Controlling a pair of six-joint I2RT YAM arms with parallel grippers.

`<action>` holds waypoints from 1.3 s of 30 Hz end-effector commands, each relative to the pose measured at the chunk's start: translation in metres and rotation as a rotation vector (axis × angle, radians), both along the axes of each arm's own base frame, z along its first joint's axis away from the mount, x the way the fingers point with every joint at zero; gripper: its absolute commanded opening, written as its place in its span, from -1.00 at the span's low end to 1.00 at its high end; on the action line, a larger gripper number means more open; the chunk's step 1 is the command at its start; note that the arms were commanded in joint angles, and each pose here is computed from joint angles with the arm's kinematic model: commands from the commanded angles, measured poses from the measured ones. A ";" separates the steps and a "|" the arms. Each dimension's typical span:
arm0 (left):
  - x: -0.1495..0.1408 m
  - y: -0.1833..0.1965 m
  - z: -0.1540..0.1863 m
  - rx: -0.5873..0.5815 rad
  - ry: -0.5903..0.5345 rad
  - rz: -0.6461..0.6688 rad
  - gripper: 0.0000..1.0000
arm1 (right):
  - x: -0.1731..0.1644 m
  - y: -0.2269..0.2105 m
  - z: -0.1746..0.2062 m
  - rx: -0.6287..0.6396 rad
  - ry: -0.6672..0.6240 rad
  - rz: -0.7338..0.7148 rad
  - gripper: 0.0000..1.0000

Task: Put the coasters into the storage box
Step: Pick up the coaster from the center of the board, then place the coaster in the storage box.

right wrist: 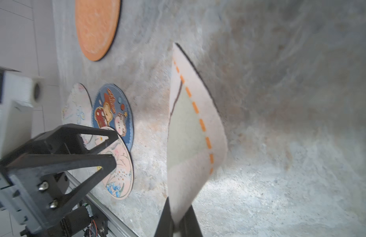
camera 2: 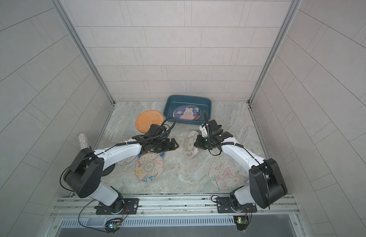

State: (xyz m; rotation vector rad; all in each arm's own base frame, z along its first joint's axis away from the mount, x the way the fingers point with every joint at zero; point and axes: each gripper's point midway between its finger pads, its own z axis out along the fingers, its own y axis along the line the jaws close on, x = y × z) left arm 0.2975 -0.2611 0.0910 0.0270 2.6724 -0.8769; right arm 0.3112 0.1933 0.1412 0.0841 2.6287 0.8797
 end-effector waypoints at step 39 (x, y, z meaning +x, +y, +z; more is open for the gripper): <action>-0.001 0.039 -0.015 0.023 0.062 0.045 0.99 | 0.287 0.001 -0.005 0.236 -0.136 -0.189 -1.00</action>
